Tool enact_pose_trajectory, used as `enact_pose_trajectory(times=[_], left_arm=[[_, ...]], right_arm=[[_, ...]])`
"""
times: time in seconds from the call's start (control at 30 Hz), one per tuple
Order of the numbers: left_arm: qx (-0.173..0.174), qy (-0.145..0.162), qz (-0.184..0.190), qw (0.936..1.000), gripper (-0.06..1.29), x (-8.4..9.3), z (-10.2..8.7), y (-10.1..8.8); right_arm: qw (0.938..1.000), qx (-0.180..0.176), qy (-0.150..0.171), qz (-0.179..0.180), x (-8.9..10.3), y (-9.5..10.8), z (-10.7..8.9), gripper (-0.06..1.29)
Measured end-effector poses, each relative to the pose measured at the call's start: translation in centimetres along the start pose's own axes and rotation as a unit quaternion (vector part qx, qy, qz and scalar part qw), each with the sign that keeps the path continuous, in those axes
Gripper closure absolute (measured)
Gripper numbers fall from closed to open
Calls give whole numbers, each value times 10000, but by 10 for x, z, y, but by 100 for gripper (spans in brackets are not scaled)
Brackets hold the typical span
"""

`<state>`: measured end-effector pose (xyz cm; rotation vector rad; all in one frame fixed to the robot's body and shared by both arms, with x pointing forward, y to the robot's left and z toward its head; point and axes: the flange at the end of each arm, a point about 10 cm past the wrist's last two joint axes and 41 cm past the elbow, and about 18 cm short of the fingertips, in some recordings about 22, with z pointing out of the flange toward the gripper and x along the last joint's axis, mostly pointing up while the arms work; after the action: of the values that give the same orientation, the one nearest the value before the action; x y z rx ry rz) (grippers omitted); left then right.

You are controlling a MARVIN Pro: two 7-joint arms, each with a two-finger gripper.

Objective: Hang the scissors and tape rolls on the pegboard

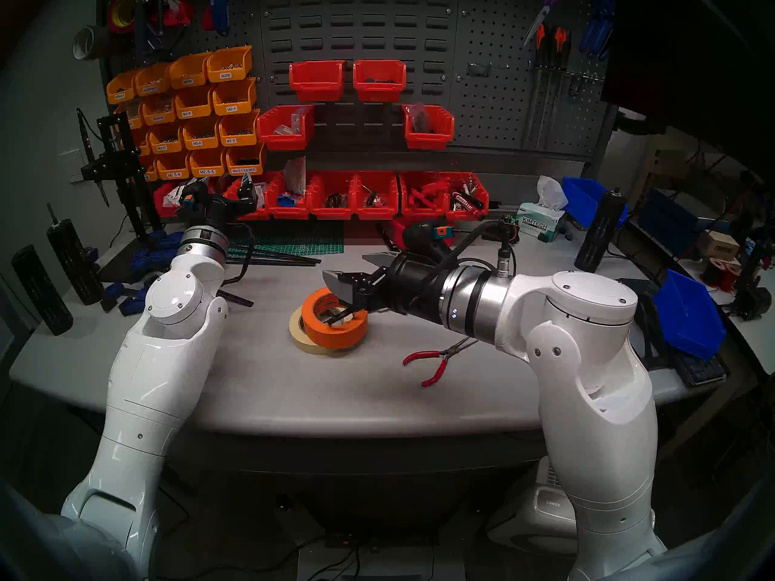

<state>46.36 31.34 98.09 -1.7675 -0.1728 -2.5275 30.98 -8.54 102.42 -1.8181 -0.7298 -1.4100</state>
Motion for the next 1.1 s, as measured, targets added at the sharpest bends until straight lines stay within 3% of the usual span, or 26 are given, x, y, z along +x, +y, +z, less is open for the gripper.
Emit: enact_pose_trajectory(times=[0.37, 0.73, 1.1], left_arm=[[0, -2, -1, 10000, 0, 0, 0, 0], [1, -2, -1, 10000, 0, 0, 0, 0], [0, -3, 0, 10000, 0, 0, 0, 0]], right_arm=[[9995, 322, 73, 32, 7, -6, -12, -1], [9995, 267, 86, 169, 8, -5, -13, -1], [9983, 526, -119, 225, 6, -8, -11, -1]])
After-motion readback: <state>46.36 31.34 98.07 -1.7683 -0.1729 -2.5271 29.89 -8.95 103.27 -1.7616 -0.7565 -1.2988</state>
